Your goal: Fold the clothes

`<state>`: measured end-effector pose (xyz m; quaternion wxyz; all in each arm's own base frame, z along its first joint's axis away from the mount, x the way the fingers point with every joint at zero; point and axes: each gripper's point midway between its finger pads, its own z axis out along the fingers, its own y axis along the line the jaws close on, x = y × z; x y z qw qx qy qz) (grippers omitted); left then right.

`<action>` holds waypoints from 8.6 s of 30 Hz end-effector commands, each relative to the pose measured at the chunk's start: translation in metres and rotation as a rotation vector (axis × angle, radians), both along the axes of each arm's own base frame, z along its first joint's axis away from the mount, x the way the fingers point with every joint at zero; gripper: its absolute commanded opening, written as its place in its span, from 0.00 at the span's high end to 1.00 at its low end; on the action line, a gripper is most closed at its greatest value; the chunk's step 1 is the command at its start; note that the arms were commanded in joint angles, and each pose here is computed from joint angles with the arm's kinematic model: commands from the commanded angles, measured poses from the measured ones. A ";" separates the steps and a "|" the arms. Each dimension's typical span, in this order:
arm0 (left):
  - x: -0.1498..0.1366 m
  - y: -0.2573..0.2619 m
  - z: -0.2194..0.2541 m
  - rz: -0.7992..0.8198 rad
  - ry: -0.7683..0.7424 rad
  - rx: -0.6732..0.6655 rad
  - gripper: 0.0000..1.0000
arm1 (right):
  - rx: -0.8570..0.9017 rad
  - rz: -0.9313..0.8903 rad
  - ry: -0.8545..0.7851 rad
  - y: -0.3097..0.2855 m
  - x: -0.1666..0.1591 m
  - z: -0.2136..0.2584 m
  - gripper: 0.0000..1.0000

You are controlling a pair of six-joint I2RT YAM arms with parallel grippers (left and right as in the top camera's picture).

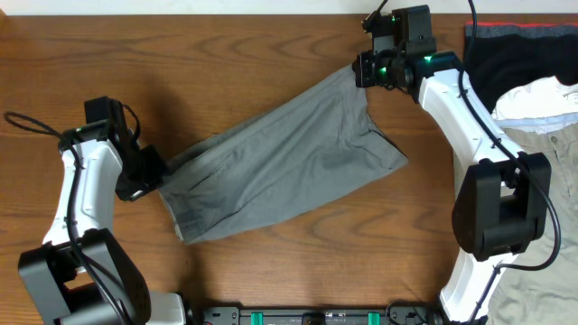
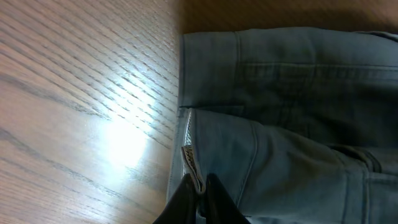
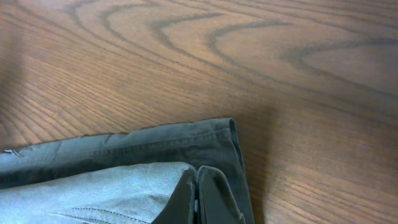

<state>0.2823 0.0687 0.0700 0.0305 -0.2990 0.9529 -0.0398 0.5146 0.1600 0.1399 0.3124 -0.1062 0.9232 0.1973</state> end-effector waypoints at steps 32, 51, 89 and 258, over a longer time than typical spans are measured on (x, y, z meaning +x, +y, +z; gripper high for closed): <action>0.018 -0.058 0.008 -0.250 -0.121 -0.190 0.94 | 0.018 0.206 0.439 0.011 -0.108 -0.044 0.93; -0.036 -0.044 -0.080 -0.252 0.053 0.019 0.94 | -0.449 -0.461 0.877 -0.137 -0.201 -0.145 0.94; -0.031 -0.042 -0.082 -0.237 0.040 0.033 0.92 | 0.153 0.248 0.488 -0.051 -0.149 -0.087 0.67; 0.042 -0.030 0.081 -0.151 -0.219 0.099 0.16 | 0.043 0.115 0.306 -0.020 -0.139 -0.026 0.59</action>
